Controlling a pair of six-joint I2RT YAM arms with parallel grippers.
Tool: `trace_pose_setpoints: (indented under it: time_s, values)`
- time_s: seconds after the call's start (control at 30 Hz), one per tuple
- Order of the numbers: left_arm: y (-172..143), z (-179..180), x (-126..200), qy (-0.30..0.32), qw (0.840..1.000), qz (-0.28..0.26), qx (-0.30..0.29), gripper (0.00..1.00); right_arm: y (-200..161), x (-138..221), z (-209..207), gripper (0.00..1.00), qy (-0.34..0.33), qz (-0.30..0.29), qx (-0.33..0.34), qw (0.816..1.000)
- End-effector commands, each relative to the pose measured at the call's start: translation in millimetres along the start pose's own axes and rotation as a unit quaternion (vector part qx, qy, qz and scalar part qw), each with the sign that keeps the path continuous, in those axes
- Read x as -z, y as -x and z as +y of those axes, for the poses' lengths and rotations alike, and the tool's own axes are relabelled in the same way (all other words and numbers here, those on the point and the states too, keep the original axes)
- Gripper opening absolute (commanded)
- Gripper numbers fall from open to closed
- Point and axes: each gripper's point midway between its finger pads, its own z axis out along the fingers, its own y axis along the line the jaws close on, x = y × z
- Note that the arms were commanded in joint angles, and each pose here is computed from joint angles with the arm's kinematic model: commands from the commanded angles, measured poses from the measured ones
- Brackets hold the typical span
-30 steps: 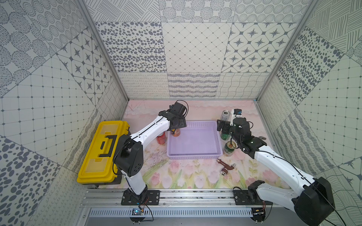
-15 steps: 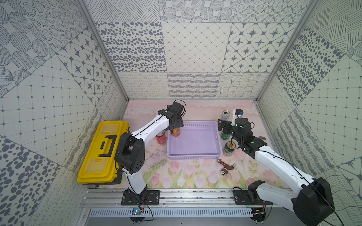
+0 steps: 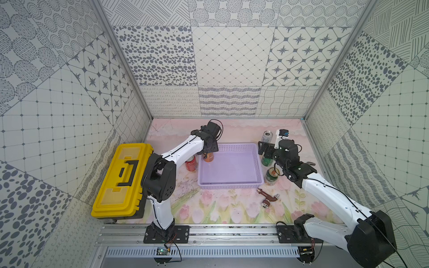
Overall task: Take out the drinks from the basket
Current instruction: Pick up the drink from the basket.
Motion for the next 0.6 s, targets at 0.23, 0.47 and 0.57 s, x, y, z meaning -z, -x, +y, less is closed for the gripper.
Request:
trace_pose_setpoints:
  time_s: [0.23, 0.47, 0.57]
  values:
    - [-3.7, -3.2, 5.9, -0.007, 1.000, 0.013, -0.021, 0.47, 9.4, 1.4, 0.6, 0.97, 0.007, -0.022, -0.010, 1.000]
    - [16.4, -13.9, 62.3, -0.044, 0.998, -0.039, -0.029, 0.38, 9.8, 1.2, 0.1, 0.97, 0.006, -0.022, -0.010, 1.000]
    - [21.8, -15.5, 92.0, -0.061, 0.996, -0.061, -0.034, 0.37, 9.7, 0.9, -0.5, 0.97, 0.005, -0.022, -0.010, 1.000]
